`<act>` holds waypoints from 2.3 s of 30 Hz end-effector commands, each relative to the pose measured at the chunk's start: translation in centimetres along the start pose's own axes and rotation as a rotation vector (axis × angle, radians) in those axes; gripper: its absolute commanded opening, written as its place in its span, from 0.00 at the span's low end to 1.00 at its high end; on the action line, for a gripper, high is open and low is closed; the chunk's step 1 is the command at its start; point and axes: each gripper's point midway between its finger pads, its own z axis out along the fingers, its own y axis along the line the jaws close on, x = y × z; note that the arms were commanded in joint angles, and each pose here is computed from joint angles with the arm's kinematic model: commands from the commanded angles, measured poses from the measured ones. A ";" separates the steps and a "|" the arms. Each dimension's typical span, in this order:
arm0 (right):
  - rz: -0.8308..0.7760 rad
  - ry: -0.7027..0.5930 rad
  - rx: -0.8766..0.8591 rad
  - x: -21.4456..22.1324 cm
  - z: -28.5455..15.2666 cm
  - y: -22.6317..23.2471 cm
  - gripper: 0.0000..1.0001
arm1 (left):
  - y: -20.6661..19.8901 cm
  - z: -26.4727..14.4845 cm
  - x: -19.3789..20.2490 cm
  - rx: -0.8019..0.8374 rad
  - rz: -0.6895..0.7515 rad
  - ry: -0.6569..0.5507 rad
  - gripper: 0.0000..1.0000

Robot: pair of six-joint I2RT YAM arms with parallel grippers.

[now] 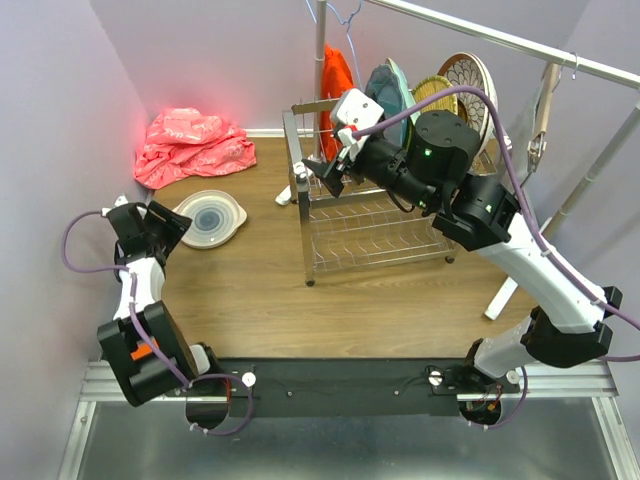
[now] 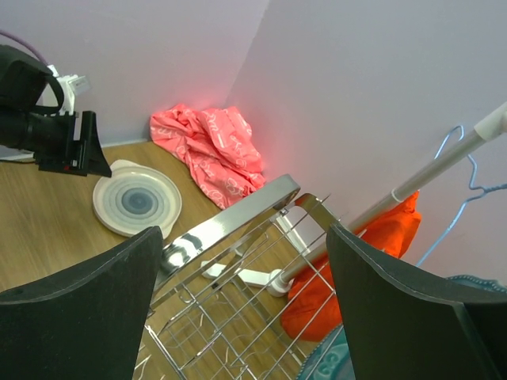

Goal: Load the plates into the dish rack

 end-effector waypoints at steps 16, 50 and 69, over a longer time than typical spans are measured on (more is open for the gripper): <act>-0.029 -0.018 -0.031 -0.6 -0.7 0.4 0.91 | 8.3 5.4 3.2 -0.251 -0.087 0.146 0.66; -0.012 -0.029 -0.039 -0.8 -0.4 0.6 0.90 | 3.1 5.8 -2.2 -0.167 0.046 0.069 0.00; 0.126 -0.054 -0.063 -1.2 2.1 1.7 0.94 | -13.5 -5.2 -10.6 0.333 -0.054 -0.150 0.00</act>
